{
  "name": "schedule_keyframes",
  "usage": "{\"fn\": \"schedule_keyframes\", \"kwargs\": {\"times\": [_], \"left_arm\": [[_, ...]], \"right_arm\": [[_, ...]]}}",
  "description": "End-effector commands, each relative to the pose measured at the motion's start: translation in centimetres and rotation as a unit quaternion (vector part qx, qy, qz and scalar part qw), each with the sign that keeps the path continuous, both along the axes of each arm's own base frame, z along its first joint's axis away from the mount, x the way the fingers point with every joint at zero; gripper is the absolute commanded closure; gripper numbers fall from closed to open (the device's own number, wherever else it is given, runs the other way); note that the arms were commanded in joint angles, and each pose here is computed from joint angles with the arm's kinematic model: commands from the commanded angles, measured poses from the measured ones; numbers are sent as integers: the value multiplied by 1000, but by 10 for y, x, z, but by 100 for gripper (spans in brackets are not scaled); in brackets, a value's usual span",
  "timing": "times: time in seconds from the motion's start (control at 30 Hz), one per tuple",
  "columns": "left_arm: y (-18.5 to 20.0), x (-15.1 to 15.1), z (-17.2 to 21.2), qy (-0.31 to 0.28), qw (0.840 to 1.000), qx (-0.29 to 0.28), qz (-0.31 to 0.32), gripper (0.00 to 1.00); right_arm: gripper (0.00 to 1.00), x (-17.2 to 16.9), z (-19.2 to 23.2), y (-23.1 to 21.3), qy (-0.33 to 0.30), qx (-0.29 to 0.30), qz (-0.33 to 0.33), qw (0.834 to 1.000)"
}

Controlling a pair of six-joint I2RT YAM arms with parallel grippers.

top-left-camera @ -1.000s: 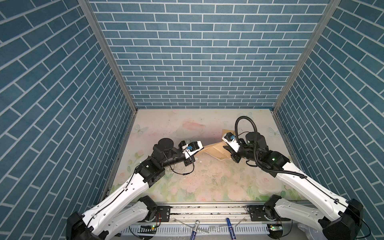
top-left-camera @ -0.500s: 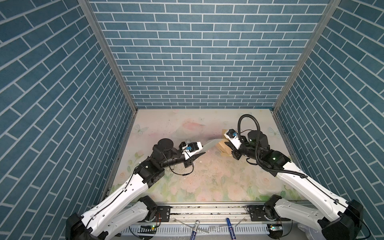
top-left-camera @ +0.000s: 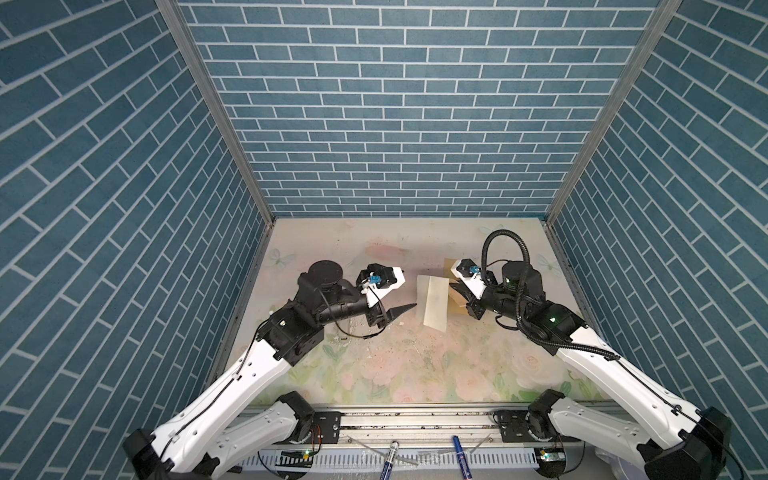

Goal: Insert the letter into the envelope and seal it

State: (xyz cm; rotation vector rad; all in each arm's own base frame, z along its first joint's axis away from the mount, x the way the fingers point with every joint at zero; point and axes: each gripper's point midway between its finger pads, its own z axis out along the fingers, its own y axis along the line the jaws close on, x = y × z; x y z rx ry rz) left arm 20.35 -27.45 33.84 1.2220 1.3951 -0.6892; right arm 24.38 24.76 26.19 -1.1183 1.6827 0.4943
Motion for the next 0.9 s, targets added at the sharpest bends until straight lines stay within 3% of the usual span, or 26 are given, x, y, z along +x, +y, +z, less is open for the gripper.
{"fn": "schedule_keyframes", "kwargs": {"times": [0.0,0.17,0.33,0.87], "left_arm": [[-9,-3,-16,12,999,16,-30,22],[-23,3,-24,-21,998,-8,-56,27],[-36,4,-31,1,996,2,-90,34],[-48,5,-46,21,993,1,-119,62]], "right_arm": [[100,-26,0,14,-2,25,84,996],[100,-41,-3,21,8,36,130,991],[100,-53,-4,25,13,47,167,985],[100,-64,3,30,24,64,197,978]]}}
